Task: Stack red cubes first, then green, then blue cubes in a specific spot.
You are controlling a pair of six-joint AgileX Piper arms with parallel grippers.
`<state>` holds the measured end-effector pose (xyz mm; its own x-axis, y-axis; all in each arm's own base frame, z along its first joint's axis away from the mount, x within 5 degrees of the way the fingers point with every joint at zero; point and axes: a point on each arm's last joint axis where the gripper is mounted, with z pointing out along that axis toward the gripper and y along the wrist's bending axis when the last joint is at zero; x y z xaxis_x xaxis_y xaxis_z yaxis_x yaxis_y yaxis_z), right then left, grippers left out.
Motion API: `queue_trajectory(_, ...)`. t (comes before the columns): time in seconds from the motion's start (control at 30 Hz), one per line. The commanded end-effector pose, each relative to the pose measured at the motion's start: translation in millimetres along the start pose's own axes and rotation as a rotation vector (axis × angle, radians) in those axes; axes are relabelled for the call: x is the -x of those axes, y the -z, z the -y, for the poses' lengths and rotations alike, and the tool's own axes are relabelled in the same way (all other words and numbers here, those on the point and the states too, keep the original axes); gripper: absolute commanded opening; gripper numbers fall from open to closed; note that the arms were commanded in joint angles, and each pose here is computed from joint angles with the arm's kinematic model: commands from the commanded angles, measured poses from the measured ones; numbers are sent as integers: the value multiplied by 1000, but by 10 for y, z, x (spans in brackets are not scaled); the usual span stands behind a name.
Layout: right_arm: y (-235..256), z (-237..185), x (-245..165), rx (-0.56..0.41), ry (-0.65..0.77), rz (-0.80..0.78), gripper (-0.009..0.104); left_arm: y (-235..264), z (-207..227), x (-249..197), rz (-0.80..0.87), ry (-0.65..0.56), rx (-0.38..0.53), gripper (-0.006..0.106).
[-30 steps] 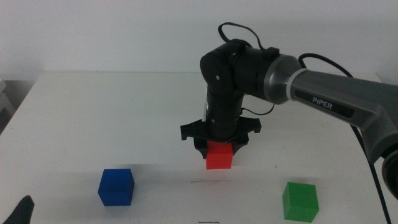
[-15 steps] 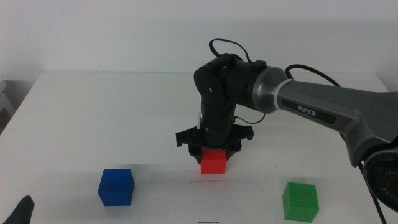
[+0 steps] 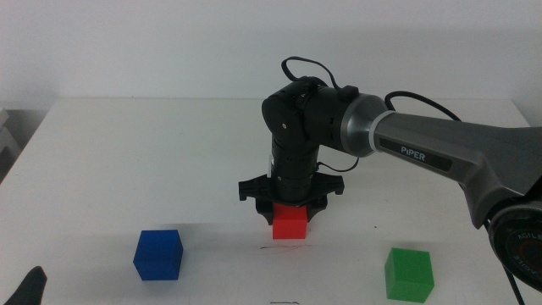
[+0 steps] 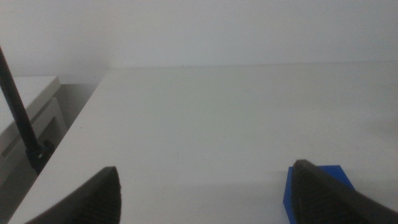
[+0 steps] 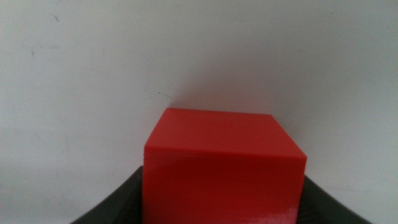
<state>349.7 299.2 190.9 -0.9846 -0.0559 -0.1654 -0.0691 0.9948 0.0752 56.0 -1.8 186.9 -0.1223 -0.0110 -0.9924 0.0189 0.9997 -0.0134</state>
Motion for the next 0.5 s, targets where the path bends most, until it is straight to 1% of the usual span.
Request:
queue_trajectory(0.0, 343, -13, 54, 46, -5, 79, 21, 23, -6, 89, 109, 17, 6, 93)
queue_trajectory(0.13, 343, -14, 57, 47, -7, 82, 43, 23, -6, 89, 109, 17, 6, 93)
queue_trajectory(0.17, 343, -9, 64, 49, -9, 84, 54, 23, -6, 89, 109, 17, 6, 93)
queue_trajectory(0.3, 363, 10, 75, 45, -9, 91, 76, 23, -6, 89, 109, 17, 6, 93)
queue_trajectory(0.37, 458, 26, 66, 52, -9, 98, 84, 23, -6, 89, 109, 17, 6, 93)
queue_trajectory(0.47, 767, 114, 31, 47, 13, 124, 89, 23, -6, 89, 109, 17, 6, 93)
